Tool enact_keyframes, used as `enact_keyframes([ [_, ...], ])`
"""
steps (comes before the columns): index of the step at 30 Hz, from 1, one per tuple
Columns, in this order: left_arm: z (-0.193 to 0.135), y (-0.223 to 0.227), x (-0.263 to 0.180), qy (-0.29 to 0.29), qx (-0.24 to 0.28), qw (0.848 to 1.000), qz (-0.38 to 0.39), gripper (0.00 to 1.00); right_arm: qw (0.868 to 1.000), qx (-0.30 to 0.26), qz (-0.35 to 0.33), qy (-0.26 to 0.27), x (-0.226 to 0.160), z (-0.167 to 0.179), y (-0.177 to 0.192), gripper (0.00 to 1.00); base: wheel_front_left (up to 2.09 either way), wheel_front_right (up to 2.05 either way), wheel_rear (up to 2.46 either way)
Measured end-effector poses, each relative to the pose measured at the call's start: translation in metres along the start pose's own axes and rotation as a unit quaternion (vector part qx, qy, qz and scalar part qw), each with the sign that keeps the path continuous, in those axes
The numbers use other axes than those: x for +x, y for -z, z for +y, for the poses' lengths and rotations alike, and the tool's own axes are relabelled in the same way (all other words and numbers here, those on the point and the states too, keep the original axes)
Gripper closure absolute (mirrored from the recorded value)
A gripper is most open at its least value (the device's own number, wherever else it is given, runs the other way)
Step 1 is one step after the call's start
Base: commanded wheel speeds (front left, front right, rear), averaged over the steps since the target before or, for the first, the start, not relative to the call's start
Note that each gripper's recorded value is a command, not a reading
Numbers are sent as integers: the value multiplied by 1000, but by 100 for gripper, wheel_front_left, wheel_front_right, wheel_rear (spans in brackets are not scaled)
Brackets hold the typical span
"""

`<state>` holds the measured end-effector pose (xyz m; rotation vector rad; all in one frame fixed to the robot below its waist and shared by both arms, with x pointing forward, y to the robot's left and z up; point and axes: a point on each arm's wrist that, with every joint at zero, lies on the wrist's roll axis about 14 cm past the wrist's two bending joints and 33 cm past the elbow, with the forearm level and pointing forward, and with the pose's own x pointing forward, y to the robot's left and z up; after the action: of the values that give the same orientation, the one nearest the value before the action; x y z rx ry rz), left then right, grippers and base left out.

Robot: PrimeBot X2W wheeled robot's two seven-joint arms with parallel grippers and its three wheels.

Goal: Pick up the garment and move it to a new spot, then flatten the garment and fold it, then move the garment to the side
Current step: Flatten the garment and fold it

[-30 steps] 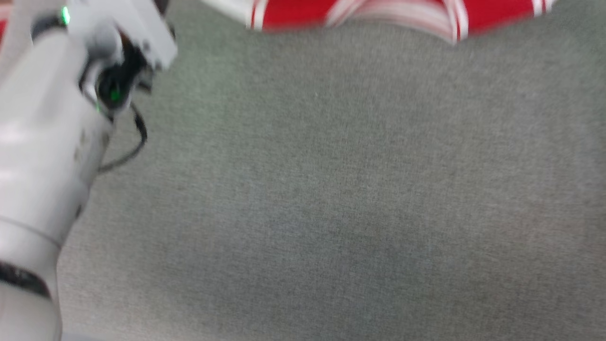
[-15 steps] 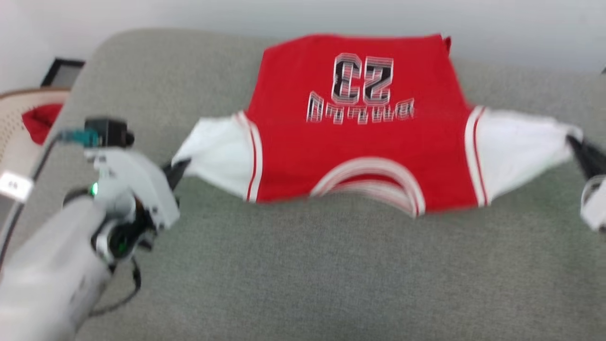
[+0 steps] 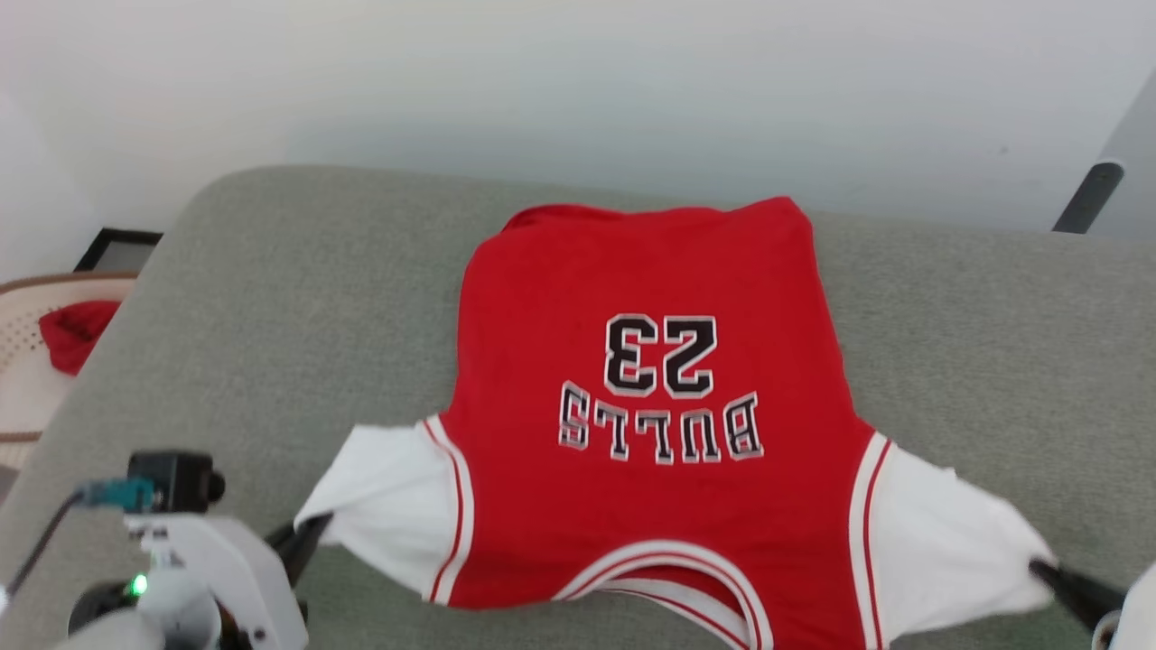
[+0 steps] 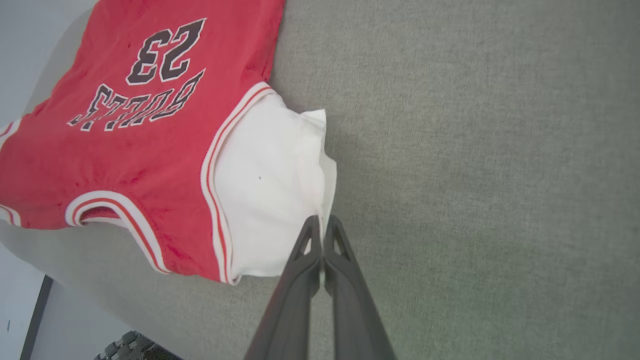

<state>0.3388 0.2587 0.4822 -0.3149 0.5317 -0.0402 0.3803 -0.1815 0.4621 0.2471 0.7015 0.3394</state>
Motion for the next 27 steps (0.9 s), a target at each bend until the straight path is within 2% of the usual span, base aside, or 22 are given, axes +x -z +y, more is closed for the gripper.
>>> enact_keyframes([
  [5,-10,30,-18,10,-4,1000,14,100,998,15,64,0,-29,6,46,100,0,0,0],
  [16,-9,51,-30,5,-11,1000,22,100,993,35,114,8,-51,4,77,100,0,0,0],
  [27,5,67,-36,-22,-13,999,35,100,986,33,162,14,-51,2,101,100,0,0,0],
])
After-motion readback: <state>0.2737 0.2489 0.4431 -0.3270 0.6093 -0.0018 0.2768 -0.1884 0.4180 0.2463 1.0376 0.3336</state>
